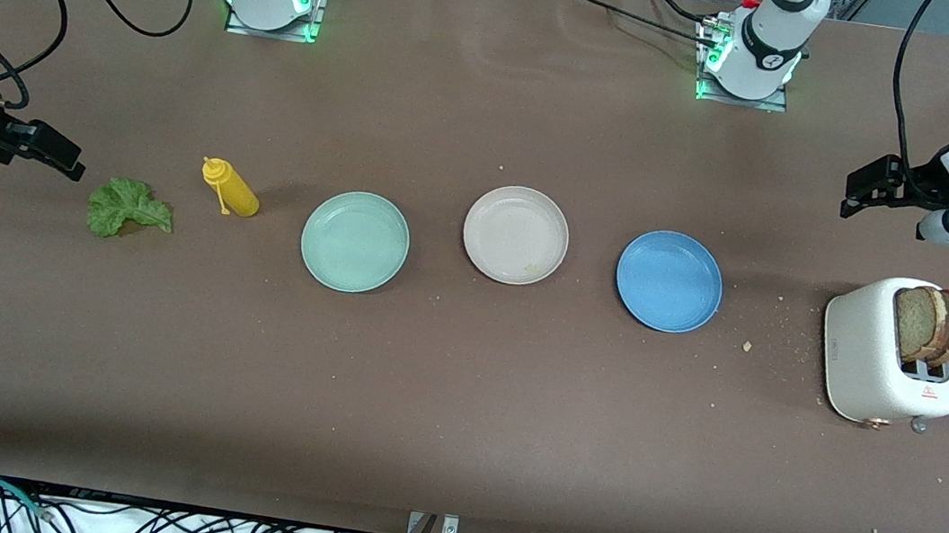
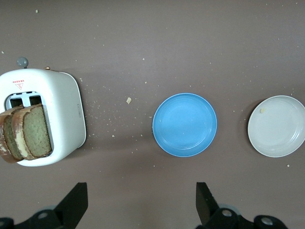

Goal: Make sandwich in beige plate with both arms

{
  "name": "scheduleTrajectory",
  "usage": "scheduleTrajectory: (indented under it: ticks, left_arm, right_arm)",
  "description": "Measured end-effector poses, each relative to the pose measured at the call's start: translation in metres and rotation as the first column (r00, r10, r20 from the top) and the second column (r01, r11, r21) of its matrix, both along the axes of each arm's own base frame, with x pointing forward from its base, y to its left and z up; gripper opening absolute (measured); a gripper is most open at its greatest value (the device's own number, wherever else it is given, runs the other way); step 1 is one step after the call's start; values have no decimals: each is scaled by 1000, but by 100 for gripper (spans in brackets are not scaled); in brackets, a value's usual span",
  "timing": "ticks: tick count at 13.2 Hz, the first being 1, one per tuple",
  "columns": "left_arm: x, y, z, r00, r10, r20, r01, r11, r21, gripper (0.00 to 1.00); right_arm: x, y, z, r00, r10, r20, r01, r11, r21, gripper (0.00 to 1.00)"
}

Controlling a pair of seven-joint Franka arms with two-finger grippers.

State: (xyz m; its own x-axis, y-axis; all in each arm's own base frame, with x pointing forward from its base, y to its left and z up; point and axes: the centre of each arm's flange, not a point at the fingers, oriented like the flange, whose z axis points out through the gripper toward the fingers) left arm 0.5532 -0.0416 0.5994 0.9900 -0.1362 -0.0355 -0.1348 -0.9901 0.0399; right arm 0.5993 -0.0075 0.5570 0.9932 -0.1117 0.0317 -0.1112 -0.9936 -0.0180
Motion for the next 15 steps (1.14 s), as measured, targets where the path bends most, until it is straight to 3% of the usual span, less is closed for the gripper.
scheduleTrajectory:
  ticks: [15]
  left_arm:
    - [0,2,0,1000,3,0,-3,1000,0,100]
  right_arm:
    - [0,0,0,1000,0,0,0,1000,0,100]
